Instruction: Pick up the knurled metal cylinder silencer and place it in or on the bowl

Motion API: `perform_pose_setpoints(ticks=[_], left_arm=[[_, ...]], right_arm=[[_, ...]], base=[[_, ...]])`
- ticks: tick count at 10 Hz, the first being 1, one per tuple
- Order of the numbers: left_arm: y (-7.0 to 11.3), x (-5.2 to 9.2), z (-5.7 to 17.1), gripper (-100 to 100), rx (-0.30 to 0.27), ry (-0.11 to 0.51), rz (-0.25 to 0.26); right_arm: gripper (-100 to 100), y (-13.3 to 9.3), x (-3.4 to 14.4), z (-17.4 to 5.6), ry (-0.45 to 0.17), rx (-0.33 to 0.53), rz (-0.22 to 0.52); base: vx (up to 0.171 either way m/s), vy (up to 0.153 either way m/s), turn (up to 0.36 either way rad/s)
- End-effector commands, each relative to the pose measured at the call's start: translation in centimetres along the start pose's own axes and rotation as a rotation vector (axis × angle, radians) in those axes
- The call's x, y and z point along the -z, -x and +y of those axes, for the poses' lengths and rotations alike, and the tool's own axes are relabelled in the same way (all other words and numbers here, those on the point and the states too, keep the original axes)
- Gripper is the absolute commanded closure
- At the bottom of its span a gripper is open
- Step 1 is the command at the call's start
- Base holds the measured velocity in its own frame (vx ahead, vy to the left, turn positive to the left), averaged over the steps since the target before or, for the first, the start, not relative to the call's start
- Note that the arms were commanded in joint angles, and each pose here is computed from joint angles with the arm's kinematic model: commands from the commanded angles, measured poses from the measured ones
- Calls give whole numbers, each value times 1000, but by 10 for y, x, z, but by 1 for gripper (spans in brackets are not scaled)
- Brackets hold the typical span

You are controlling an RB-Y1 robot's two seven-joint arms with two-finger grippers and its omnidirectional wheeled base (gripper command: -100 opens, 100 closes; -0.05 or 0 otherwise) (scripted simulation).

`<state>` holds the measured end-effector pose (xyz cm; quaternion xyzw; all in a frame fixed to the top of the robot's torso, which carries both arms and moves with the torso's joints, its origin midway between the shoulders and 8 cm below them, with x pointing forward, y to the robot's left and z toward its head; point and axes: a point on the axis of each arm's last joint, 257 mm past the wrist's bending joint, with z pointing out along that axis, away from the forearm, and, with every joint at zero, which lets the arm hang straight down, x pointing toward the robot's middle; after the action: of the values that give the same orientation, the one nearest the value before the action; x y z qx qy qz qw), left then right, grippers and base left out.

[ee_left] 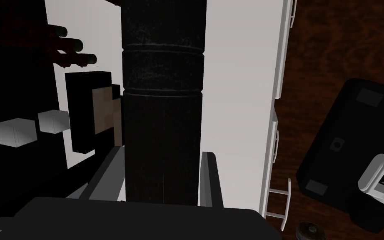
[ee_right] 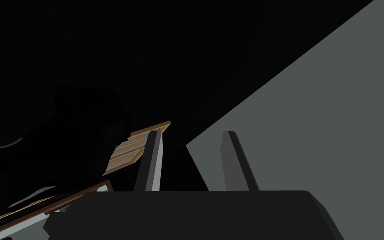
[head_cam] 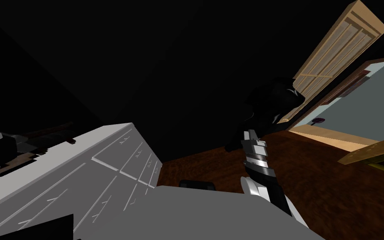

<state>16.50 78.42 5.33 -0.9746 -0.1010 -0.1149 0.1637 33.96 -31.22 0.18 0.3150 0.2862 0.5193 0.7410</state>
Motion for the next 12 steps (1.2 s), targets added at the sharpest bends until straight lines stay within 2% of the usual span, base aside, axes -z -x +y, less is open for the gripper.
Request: perform_pose_setpoints(ticks=[1, 3, 4, 7, 9, 11, 12], left_arm=[[12, 10, -10, 100, -11, -30, -18], [17, 14, -15, 100, -13, -44, -27], [29, 23, -26, 100, -18, -77, -48], [29, 23, -26, 100, -18, -77, -48], [52, 40, -43, 100, -23, -134, -94], [52, 40, -43, 100, -23, -134, -94], [69, 53, -54, 100, -25, -171, -130]], right_arm=[[0, 0, 0, 0, 0, 0, 0], [0, 0, 0, 0, 0, 0, 0], [0, 0, 0, 0, 0, 0, 0], [0, 0, 0, 0, 0, 0, 0], [0, 0, 0, 0, 0, 0, 0], [0, 0, 0, 0, 0, 0, 0], [0, 0, 0, 0, 0, 0, 0]], base=[[-94, -72, -63], [-42, -61, -16], [-40, -83, -39], [-14, -39, 3], [-27, -75, -11], [-13, -55, 14], [-12, -68, -12]])
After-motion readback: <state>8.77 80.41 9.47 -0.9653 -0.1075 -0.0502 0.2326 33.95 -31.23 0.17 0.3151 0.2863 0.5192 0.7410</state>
